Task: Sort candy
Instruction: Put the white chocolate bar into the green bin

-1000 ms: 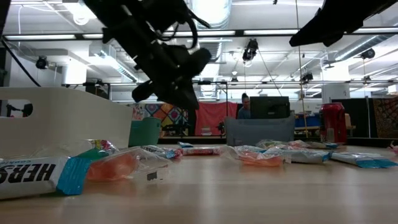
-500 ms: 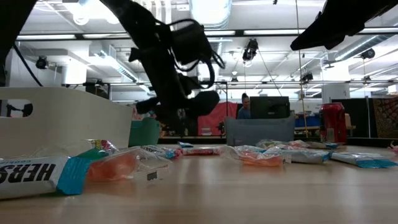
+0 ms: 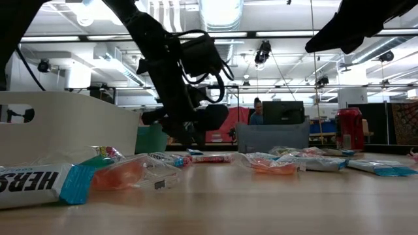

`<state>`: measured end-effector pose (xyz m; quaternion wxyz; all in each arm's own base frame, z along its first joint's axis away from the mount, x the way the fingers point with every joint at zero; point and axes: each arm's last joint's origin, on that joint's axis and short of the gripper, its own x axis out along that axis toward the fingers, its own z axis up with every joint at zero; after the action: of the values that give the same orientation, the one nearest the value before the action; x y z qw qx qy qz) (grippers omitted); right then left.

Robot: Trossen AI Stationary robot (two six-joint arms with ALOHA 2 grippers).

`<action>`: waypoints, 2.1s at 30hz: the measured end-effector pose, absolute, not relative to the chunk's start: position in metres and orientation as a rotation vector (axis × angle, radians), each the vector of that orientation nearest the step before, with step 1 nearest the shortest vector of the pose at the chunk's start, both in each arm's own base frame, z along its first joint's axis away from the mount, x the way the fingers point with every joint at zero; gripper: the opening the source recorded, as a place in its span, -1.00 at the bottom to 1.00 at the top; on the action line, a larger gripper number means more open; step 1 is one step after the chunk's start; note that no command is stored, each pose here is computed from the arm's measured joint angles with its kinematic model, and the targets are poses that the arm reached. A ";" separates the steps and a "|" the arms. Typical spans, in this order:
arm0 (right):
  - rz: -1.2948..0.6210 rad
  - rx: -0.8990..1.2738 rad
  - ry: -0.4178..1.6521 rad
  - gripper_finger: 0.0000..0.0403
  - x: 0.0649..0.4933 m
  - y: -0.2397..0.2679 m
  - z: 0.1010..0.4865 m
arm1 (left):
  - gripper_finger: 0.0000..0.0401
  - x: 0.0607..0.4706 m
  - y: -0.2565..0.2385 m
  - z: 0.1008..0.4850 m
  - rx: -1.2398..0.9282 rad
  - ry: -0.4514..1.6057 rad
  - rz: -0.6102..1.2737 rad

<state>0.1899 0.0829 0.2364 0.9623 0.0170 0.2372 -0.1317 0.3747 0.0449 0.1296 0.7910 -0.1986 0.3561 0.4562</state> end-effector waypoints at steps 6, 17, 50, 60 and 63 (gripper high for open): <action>-0.268 0.043 0.477 -0.70 0.190 0.083 0.237 | -0.18 0.378 0.046 0.116 -0.422 0.773 0.988; -0.271 0.055 0.475 -0.70 0.190 0.083 0.237 | -0.30 0.380 0.045 0.104 -0.401 0.786 0.998; -0.280 0.099 0.475 -0.71 0.190 0.083 0.236 | -1.00 0.356 0.021 0.154 -0.300 1.099 0.565; -0.281 0.096 0.479 -0.71 0.189 0.083 0.235 | -1.00 0.352 0.021 0.177 -0.252 1.039 0.531; -0.281 0.095 0.479 -0.70 0.189 0.083 0.235 | -1.00 0.345 0.021 0.198 -0.221 1.001 0.501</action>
<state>0.1893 0.0828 0.2350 0.9606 0.0471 0.2364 -0.1387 0.3454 0.0208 0.1980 0.8418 -0.1044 0.4736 0.2370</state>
